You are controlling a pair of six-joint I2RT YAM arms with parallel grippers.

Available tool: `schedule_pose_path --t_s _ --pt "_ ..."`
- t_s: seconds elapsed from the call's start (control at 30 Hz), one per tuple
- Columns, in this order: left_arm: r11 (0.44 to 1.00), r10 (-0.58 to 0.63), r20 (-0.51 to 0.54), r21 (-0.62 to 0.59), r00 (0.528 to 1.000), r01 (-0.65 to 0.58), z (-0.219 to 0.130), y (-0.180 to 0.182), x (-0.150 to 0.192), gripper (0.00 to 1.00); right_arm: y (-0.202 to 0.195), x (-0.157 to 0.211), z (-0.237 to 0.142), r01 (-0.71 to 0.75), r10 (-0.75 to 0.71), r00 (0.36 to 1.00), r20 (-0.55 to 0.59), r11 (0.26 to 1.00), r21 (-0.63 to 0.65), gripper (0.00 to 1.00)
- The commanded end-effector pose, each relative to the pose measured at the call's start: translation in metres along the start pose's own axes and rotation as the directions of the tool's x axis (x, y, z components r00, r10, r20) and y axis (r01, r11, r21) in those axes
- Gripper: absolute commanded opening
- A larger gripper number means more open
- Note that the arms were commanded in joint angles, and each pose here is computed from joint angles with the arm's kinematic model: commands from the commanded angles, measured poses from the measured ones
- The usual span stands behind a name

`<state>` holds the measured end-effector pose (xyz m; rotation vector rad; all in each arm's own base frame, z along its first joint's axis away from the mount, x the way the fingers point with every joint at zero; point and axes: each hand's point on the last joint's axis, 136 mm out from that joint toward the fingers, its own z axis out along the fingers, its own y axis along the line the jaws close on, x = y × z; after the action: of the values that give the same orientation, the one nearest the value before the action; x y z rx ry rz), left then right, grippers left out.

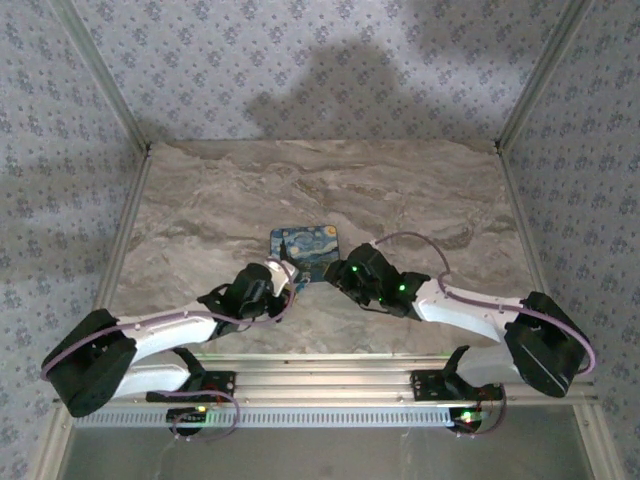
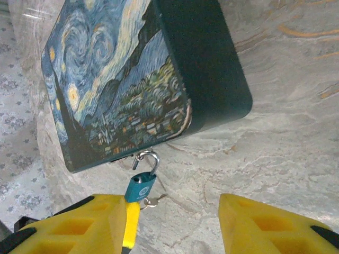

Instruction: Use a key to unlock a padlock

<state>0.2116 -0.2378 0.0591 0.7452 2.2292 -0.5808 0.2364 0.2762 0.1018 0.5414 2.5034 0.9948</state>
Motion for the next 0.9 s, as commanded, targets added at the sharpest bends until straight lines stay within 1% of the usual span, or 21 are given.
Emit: schedule_pose_path --t_s 0.0,0.1,0.2,0.5,0.73,0.87 --pt "0.999 0.044 0.026 0.016 0.999 -0.045 -0.005 -0.005 -0.012 0.00 -0.004 0.000 0.003 0.020 -0.020 1.000 -0.018 1.000 0.017 0.49" --pt "0.998 0.060 0.059 0.014 0.996 -0.061 -0.008 -0.005 -0.017 0.00 -0.001 0.002 0.010 0.013 -0.013 0.999 -0.030 1.000 0.007 0.48" --pt "0.994 0.102 0.070 0.022 0.992 -0.104 -0.007 -0.007 -0.020 0.00 0.005 0.006 0.020 -0.008 0.007 0.999 -0.045 1.000 -0.020 0.47" --pt "0.979 0.197 0.063 0.038 0.978 -0.200 0.000 -0.010 -0.016 0.00 0.026 0.029 0.046 -0.003 -0.004 0.993 -0.120 0.998 -0.065 0.44" --pt "0.975 0.211 0.089 0.053 0.973 -0.217 0.001 -0.014 -0.023 0.00 0.033 0.040 0.066 -0.062 0.044 0.983 -0.178 0.993 -0.099 0.43" --pt "0.976 0.204 0.100 0.058 0.974 -0.211 0.000 -0.015 -0.026 0.00 0.035 0.041 0.074 -0.072 0.052 0.981 -0.185 0.992 -0.101 0.41"
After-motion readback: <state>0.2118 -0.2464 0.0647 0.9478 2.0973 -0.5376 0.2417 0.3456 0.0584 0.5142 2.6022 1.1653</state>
